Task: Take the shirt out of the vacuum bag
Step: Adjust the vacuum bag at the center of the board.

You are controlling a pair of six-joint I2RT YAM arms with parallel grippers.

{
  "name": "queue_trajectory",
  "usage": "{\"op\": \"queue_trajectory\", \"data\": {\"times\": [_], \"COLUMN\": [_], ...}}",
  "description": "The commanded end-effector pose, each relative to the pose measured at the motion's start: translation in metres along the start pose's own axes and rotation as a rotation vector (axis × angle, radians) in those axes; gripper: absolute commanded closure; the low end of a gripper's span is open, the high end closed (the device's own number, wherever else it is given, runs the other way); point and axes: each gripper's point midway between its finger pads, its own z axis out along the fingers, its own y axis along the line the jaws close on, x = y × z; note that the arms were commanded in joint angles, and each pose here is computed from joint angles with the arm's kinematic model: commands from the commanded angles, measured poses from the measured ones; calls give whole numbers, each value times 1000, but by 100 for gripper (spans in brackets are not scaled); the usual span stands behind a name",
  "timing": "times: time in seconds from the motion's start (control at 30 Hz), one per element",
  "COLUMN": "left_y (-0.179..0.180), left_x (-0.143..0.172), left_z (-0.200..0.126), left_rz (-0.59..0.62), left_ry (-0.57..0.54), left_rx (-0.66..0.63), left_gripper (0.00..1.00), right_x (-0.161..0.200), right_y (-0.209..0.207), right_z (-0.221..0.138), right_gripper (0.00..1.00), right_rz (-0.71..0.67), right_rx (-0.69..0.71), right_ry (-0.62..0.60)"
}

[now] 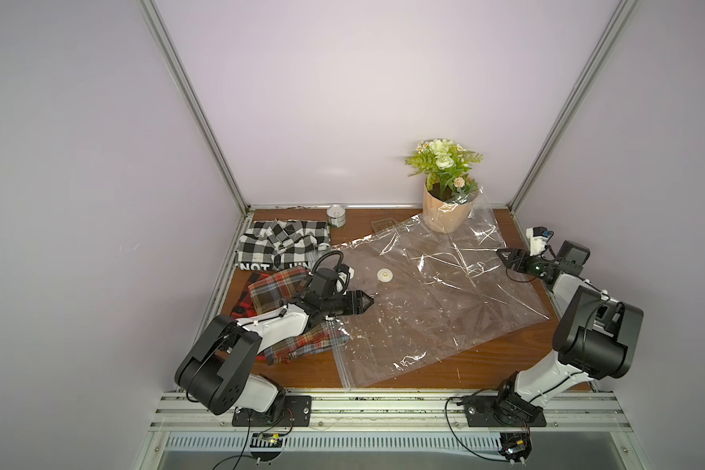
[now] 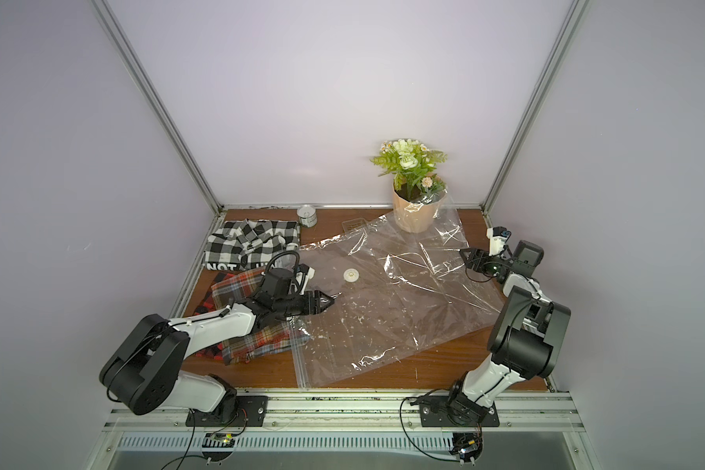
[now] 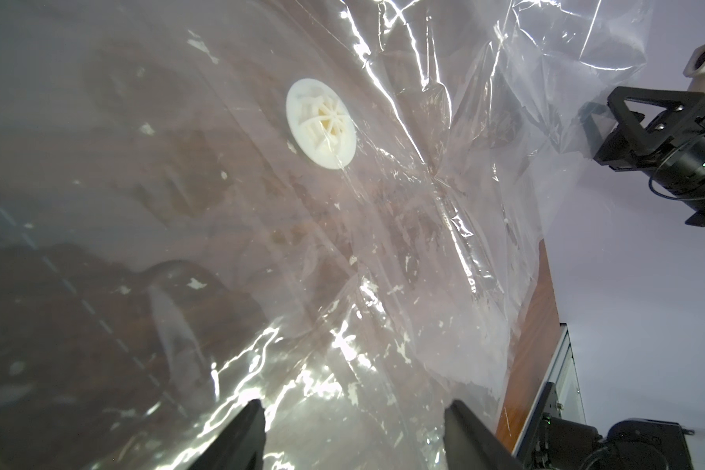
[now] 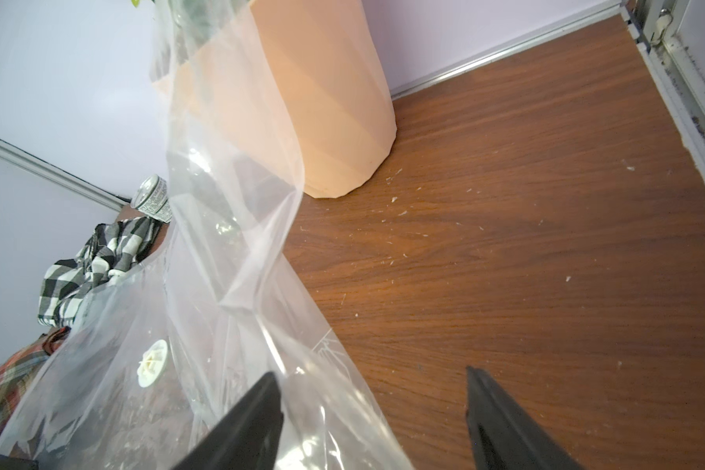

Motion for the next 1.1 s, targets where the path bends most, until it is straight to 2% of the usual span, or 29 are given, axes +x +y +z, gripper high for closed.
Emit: {"op": "queue_trajectory", "data": {"times": [0.0, 0.17, 0.3, 0.33, 0.77, 1.07], "left_y": [-9, -8, -8, -7, -5, -13], "left_x": [-6, -5, -4, -3, 1, -3], "left_z": [0, 0, 1, 1, 0, 0], "left_rz": [34, 36, 44, 46, 43, 52], "left_ry": [-11, -13, -5, -1, 0, -5], "left_rx": [12, 9, 15, 11, 8, 43], "left_gripper": [29, 29, 30, 30, 30, 30], "right_x": [-19, -22, -28, -30, -60, -77], "right_y": [11, 13, 12, 14, 65, 70], "right_z": [-11, -15, -20, -22, -63, -87], "right_gripper": [36, 61, 96, 100, 100, 100], "right_rz": [-25, -14, 5, 8, -8, 91], "right_rx": [-10, -1, 30, 29, 34, 146], "right_ry": [-53, -62, -75, -80, -176, -158]}}
